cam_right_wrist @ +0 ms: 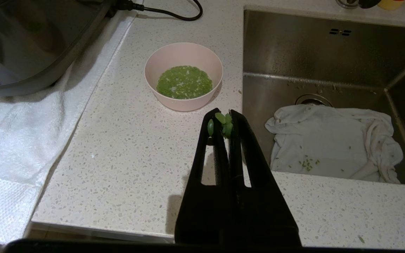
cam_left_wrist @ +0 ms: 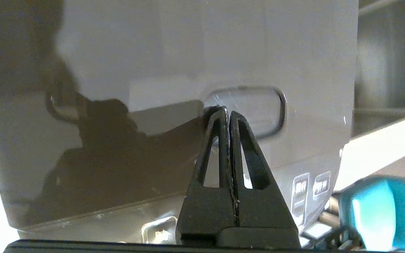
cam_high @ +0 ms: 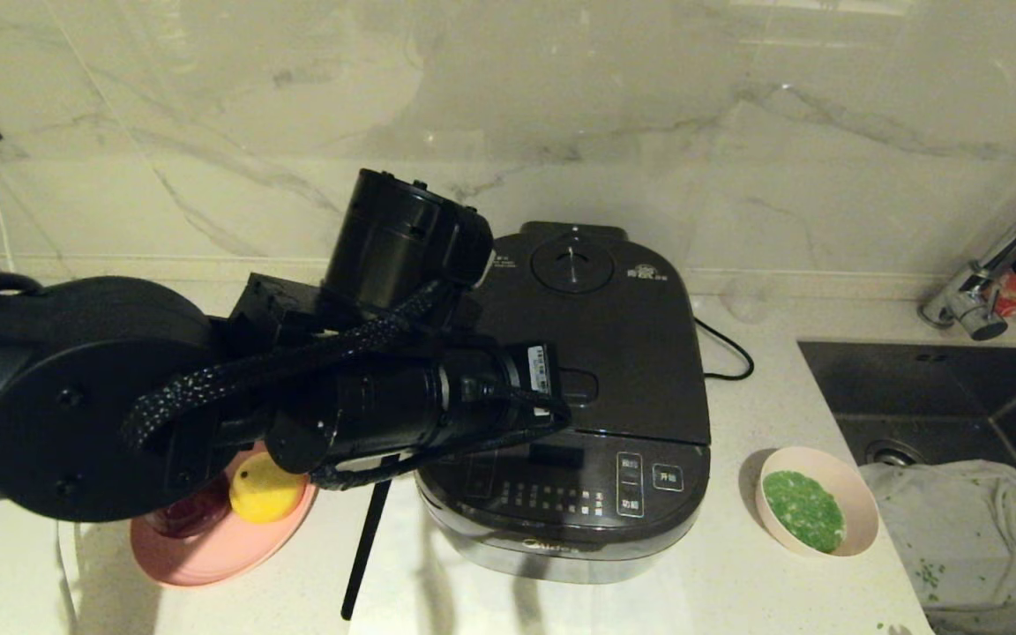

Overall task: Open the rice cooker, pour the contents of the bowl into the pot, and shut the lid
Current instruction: Open the rice cooker

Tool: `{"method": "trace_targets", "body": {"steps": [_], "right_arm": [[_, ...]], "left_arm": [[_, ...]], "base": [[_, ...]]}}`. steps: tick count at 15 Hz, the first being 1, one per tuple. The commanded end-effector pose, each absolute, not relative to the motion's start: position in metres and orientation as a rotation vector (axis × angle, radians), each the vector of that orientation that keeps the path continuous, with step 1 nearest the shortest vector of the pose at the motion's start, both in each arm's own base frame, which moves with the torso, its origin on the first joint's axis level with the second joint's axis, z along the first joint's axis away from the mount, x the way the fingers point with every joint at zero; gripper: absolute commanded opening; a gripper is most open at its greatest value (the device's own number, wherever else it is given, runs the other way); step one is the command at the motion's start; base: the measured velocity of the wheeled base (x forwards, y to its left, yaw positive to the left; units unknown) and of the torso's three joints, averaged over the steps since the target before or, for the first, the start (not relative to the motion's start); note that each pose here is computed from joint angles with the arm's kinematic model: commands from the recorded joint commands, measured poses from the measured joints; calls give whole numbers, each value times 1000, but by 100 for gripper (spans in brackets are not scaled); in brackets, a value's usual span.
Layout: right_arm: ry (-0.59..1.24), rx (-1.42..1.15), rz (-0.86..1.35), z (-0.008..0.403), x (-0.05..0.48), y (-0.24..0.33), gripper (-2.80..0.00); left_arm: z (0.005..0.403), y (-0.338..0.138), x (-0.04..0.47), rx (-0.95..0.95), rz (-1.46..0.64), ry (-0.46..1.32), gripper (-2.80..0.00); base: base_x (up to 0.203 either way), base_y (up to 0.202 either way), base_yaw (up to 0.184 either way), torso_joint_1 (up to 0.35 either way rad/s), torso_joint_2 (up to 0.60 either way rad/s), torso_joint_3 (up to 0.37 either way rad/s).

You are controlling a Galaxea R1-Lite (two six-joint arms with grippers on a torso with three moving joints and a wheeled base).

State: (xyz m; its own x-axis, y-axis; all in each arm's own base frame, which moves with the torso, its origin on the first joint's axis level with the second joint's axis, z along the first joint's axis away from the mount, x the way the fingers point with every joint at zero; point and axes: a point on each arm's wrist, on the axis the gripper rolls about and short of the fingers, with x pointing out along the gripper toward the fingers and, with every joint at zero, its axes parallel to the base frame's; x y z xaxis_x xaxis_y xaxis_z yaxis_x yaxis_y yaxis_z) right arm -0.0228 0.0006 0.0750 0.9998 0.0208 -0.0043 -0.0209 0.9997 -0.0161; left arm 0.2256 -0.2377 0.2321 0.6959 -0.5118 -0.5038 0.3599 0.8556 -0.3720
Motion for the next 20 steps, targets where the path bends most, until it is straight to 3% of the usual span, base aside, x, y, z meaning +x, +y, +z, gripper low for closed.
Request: {"method": "trace_targets", "body": {"steps": [1,8,13,16,20], "right_arm": [[4,-17,22,75,-23,1,-280],[4,-17,22,75,-23,1,-280],[4,-17,22,75,-23,1,-280],[4,-17,22,75,-23,1,-280],[4,-17,22,75,-23,1,-280]], "left_arm": [[258,-230,218,-301,-511,561,-280],[325,-191,183,-405,-578,358,-280],[376,-136,133,-372,-580,106,-280],[364,-116,113,-345,-585,110,-280],[296,-119,112,-254,-643,280,-280]], "base": [[0,0,0,0,0,0],[0,0,0,0,0,0],[0,0,0,0,0,0],[0,0,0,0,0,0],[0,0,0,0,0,0]]}}
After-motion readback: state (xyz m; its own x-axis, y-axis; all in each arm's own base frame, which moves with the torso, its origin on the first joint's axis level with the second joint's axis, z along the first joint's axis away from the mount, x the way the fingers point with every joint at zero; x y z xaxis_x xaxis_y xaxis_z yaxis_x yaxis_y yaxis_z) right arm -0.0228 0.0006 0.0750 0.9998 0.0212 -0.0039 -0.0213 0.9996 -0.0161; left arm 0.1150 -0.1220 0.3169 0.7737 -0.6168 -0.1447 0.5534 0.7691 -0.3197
